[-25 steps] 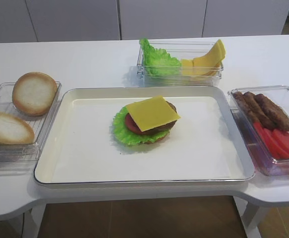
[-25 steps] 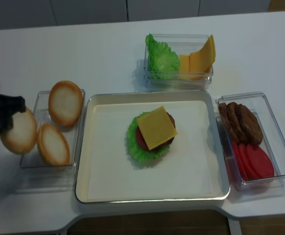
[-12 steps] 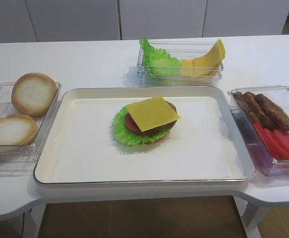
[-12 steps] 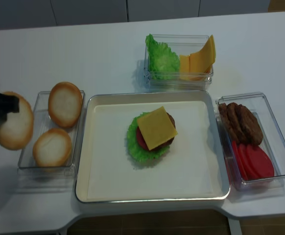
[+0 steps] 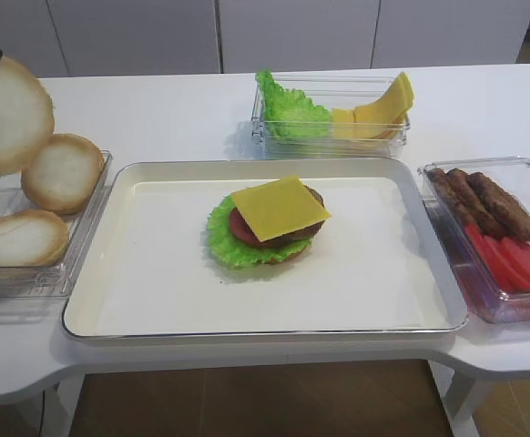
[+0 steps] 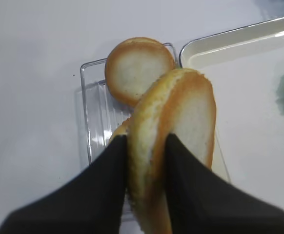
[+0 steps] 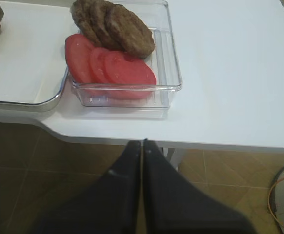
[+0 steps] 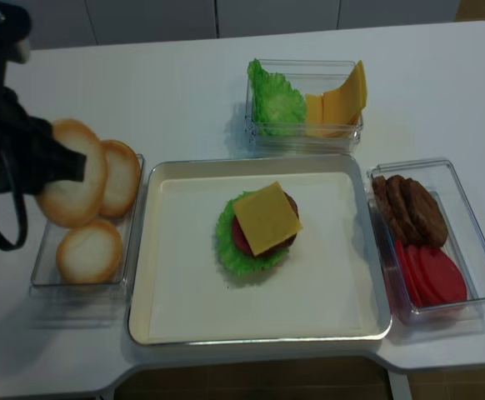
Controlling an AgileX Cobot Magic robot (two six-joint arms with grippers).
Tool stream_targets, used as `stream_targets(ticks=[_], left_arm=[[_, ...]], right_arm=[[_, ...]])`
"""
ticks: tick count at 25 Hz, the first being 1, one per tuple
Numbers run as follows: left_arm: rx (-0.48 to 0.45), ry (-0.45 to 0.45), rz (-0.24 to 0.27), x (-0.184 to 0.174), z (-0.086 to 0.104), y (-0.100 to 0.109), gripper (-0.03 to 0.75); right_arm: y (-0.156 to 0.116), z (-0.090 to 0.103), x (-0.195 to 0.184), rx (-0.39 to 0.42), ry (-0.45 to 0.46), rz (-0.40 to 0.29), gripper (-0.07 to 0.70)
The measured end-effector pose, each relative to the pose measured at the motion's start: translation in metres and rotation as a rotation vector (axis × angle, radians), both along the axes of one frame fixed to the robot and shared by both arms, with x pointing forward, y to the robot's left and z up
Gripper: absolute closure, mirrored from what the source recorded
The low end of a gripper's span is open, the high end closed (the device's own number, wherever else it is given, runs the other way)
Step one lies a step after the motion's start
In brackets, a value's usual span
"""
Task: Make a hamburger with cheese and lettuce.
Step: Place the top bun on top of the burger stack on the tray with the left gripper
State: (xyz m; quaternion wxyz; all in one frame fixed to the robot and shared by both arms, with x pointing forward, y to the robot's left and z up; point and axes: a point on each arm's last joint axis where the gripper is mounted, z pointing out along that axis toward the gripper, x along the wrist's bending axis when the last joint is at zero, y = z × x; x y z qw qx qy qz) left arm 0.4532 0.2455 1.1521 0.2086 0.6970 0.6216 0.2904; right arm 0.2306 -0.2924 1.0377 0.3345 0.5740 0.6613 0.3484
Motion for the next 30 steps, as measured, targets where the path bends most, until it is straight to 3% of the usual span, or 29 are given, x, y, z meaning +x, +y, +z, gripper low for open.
stream_targets(ticks=[4, 10, 15, 20, 30], left_arm=[[0.085, 0.017, -0.065, 0.004, 0.001, -0.027, 0.546], [0.212, 0.019, -0.19, 0.012, -0.006, -0.085, 0.546], [0.346, -0.008, -0.252, 0.019, -0.013, -0.132, 0.546], [0.406, -0.068, -0.313, 0.027, -0.016, -0.173, 0.547], [0.575, -0.192, -0.398, 0.043, -0.037, -0.235, 0.548]], right_arm=[[0.0, 0.0, 0.0, 0.0, 0.0, 0.0, 0.605], [0.0, 0.0, 0.0, 0.0, 0.0, 0.0, 0.605], [0.0, 0.0, 0.0, 0.0, 0.0, 0.0, 0.605], [0.0, 0.0, 0.0, 0.0, 0.0, 0.0, 0.605], [0.0, 0.0, 0.0, 0.0, 0.0, 0.0, 0.605]])
